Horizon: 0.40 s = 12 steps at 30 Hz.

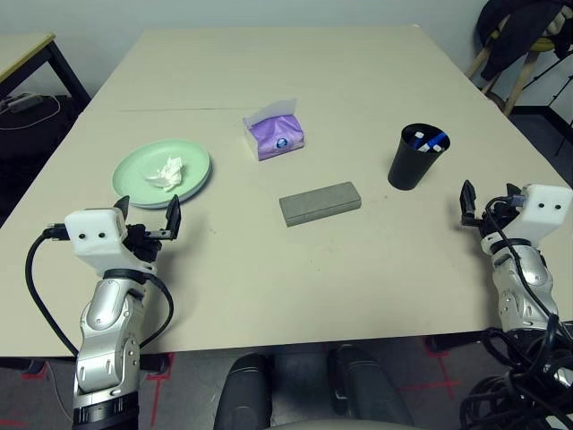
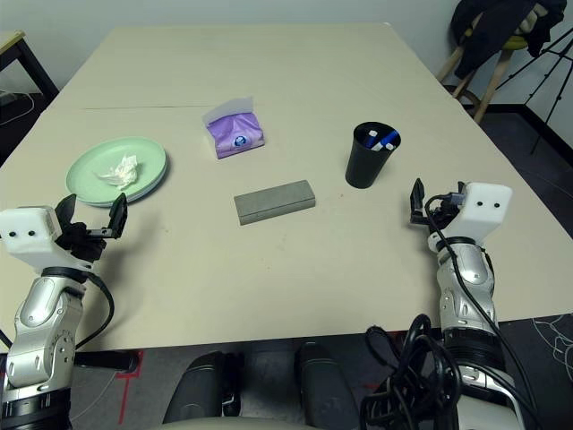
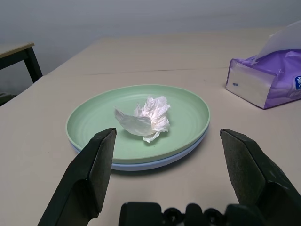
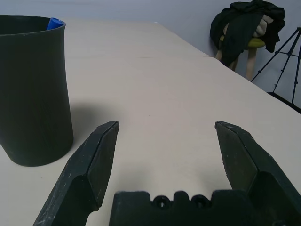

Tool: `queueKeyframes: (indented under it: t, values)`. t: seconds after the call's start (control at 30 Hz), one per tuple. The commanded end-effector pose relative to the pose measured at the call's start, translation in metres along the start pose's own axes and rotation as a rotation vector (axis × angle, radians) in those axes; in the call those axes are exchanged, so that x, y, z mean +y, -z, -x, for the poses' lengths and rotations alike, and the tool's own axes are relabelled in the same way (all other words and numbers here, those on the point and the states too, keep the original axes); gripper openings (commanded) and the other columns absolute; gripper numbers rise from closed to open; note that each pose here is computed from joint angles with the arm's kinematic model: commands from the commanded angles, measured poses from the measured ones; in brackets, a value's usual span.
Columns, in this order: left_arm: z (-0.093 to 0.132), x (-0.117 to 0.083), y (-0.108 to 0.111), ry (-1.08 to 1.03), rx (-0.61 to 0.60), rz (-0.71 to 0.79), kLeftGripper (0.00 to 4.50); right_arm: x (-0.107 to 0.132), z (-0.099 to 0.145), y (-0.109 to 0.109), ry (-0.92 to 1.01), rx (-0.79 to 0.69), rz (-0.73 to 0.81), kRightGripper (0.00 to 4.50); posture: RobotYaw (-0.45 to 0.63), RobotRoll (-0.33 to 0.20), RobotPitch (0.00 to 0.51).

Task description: Organize and tidy the items on the table.

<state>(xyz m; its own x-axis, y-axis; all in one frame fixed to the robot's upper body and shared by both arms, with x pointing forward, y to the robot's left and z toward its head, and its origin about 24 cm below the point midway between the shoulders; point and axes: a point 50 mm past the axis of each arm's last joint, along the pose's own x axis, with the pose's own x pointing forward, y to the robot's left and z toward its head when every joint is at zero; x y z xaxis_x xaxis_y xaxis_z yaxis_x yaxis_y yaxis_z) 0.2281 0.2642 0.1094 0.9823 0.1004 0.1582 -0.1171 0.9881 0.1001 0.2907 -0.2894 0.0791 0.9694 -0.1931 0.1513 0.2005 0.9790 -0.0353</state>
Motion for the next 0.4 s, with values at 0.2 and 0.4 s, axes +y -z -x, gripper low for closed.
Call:
queueKeyframes:
  t: [0.2, 0.4]
  values:
    - [0.0062, -0.0013, 0.0028, 0.011, 0.02, -0.003, 4.5, -0.0041, -0.0027, 0.001, 0.002, -0.002, 0.012, 4.48, 0.09, 0.0, 0.094]
    - [0.0084, -0.0024, 0.0021, 0.015, 0.025, 0.003, 4.5, -0.0039, -0.0031, 0.0011, -0.003, -0.005, 0.014, 4.48, 0.09, 0.0, 0.098]
